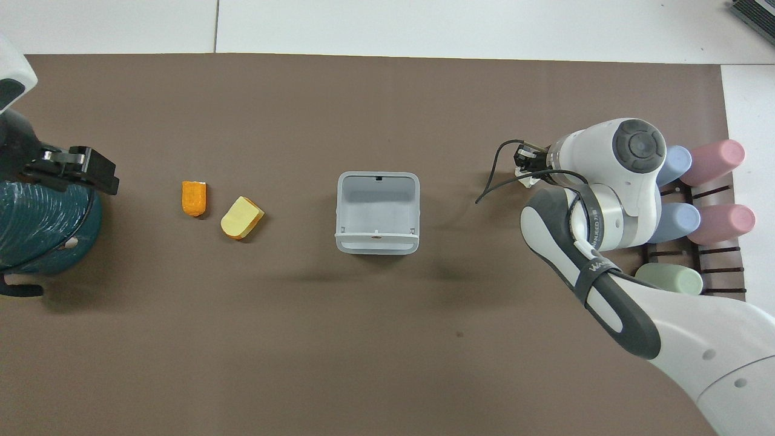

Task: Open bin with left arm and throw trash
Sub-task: 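Carry the crumpled paper over the open bin with the right gripper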

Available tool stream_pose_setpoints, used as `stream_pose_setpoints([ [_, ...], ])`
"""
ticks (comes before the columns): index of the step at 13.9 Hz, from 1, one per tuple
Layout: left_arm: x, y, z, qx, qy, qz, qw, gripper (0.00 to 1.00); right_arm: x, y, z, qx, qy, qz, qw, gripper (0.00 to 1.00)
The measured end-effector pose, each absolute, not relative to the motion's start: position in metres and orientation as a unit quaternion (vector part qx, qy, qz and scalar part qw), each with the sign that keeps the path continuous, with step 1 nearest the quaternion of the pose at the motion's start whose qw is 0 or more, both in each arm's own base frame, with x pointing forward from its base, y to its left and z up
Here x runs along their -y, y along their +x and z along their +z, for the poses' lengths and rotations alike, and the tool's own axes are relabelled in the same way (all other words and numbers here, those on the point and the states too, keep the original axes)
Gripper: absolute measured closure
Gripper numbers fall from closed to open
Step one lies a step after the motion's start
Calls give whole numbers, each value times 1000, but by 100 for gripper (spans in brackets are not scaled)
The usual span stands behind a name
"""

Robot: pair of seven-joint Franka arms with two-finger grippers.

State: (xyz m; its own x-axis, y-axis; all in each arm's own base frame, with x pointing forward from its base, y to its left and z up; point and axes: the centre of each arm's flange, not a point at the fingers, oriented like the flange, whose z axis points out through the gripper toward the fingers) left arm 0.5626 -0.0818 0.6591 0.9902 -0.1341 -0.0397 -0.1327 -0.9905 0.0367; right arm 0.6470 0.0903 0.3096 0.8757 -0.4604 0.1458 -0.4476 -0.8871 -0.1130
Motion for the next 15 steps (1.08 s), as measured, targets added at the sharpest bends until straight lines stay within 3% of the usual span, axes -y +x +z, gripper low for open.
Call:
stream_pose_setpoints([
  [2, 82, 565, 659, 66, 998, -14, 17, 3, -91, 649, 314, -234, -968, -84, 38, 96],
  [3, 81, 565, 659, 66, 998, -12, 18, 0, -91, 650, 318, -234, -968, -79, 36, 96],
  [6, 82, 568, 654, 66, 998, -6, 18, 0, -96, 652, 372, -219, -973, -67, 31, 96],
  [11, 79, 569, 652, 67, 998, 5, 18, 0, -133, 617, 472, -175, -981, -70, 38, 96],
  [15, 78, 569, 648, 68, 998, 8, 18, 0, -187, 596, 498, -162, -979, -55, 107, 96],
])
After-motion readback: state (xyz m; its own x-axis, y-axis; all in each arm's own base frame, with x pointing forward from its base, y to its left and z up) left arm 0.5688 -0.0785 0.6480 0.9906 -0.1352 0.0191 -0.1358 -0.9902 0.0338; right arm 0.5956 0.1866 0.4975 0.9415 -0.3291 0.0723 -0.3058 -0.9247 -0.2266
